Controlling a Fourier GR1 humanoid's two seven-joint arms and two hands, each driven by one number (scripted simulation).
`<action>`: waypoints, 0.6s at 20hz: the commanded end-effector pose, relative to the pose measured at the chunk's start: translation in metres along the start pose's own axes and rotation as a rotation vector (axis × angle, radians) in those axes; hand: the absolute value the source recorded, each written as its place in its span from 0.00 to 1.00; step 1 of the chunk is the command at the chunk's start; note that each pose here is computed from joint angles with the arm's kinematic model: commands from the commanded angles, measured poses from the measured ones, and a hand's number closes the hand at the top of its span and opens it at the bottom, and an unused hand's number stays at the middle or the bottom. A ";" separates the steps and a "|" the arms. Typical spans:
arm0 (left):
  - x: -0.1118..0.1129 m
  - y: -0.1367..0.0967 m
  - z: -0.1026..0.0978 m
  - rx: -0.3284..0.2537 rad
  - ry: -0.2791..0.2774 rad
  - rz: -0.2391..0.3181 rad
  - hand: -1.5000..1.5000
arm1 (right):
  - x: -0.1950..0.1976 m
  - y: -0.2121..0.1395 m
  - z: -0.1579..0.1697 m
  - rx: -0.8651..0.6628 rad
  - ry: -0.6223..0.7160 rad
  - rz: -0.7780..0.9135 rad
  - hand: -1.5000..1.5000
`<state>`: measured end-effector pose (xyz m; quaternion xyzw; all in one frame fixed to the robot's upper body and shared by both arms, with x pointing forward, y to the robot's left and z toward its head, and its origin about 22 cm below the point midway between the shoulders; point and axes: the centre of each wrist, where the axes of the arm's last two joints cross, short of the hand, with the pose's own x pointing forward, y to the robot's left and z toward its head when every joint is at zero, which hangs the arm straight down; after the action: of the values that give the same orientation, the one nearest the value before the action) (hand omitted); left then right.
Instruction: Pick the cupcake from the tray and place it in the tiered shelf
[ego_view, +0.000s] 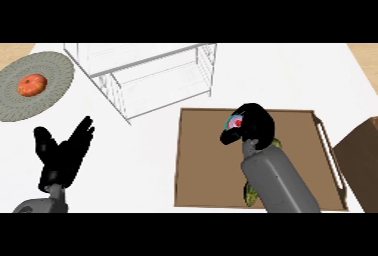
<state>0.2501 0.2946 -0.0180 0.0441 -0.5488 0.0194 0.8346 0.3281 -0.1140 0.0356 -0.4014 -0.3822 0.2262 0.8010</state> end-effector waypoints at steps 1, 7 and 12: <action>0.012 -0.003 -0.005 -0.021 0.039 -0.021 0.50 | 0.028 0.017 0.041 0.111 -0.252 0.093 1.00; 0.013 -0.033 -0.012 -0.109 0.014 -0.045 0.50 | 0.048 0.047 0.116 0.347 -0.840 0.309 1.00; -0.009 -0.021 -0.006 -0.064 0.048 -0.022 0.50 | 0.071 0.015 0.187 0.306 -1.055 0.154 1.00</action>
<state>0.2636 0.2759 -0.0146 0.0238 -0.5468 -0.0120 0.8368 0.2521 0.0101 0.0958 -0.1805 -0.6093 0.5043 0.5847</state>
